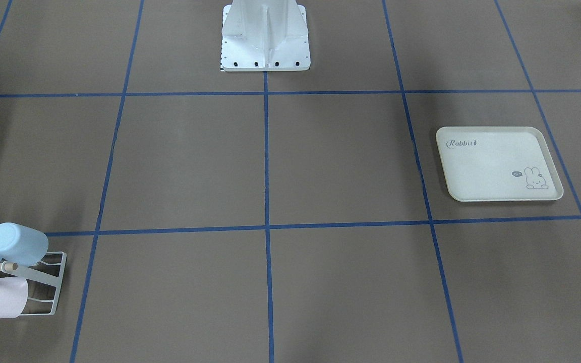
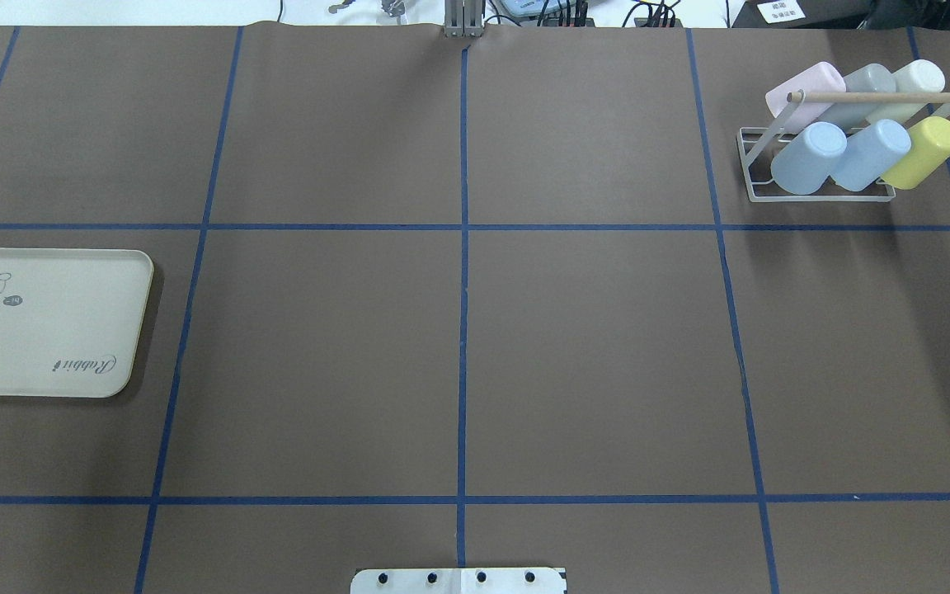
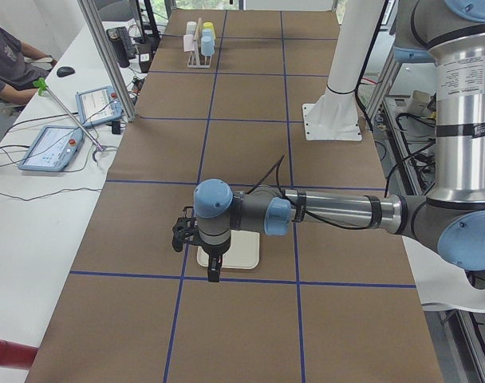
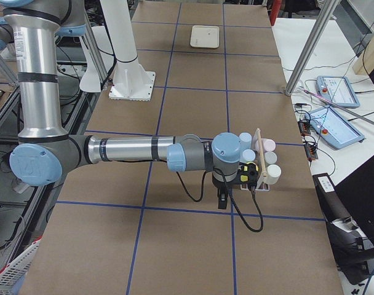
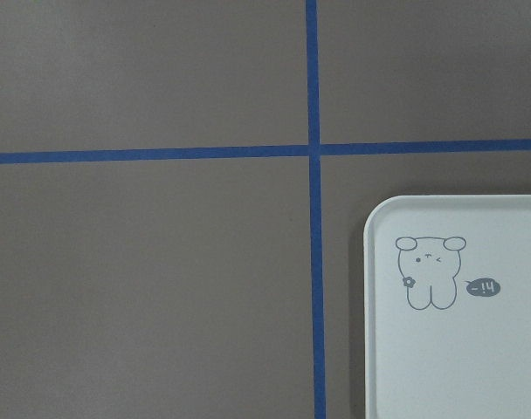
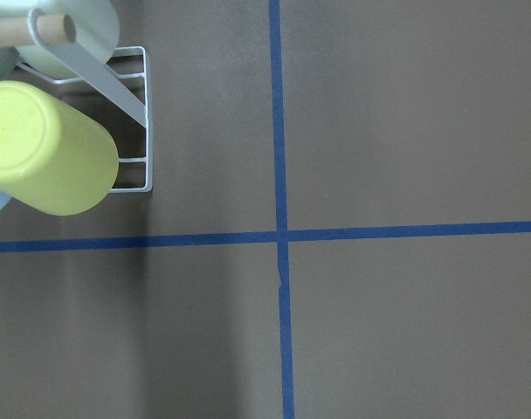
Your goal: Transfer IKEA cup to right arm and place on rack
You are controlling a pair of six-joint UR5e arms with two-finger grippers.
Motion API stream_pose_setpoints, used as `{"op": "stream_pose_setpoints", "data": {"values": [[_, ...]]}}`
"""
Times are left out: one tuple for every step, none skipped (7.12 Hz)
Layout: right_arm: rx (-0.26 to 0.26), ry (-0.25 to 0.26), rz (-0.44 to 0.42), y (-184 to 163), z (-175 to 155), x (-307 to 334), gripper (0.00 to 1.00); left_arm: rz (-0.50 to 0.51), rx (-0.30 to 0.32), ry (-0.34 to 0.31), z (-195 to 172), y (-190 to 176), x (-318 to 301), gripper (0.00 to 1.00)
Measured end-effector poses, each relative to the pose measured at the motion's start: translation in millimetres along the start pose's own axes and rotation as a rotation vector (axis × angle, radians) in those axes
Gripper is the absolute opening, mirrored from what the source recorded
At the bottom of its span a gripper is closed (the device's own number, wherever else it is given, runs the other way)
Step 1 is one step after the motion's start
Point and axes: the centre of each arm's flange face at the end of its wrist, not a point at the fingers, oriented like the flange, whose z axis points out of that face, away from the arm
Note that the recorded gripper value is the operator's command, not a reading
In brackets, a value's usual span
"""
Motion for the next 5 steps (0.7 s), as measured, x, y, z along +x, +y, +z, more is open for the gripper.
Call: {"op": "stream_pose_setpoints", "data": {"values": [[-0.001,0.001,0.008,0.0,0.7,-0.1,1.0,0.0,0.0,0.014,-0.5,0.4,1.2,1.0],[-0.002,0.001,0.02,-0.1,0.9,-0.5,1.0,-0.001,0.0,0.027,-0.9,0.7,2.2,1.0],[-0.002,0.0,0.025,-0.3,1.2,-0.9,1.0,-0.001,0.0,0.032,-1.1,0.8,2.6,1.0],[-0.002,0.0,0.027,-0.4,1.4,-1.3,1.0,-0.002,0.0,0.035,-1.1,0.8,2.7,1.0],[-0.002,0.0,0.027,-0.5,1.5,-1.5,1.0,-0.002,0.0,0.036,-1.1,0.9,2.7,1.0]]}}
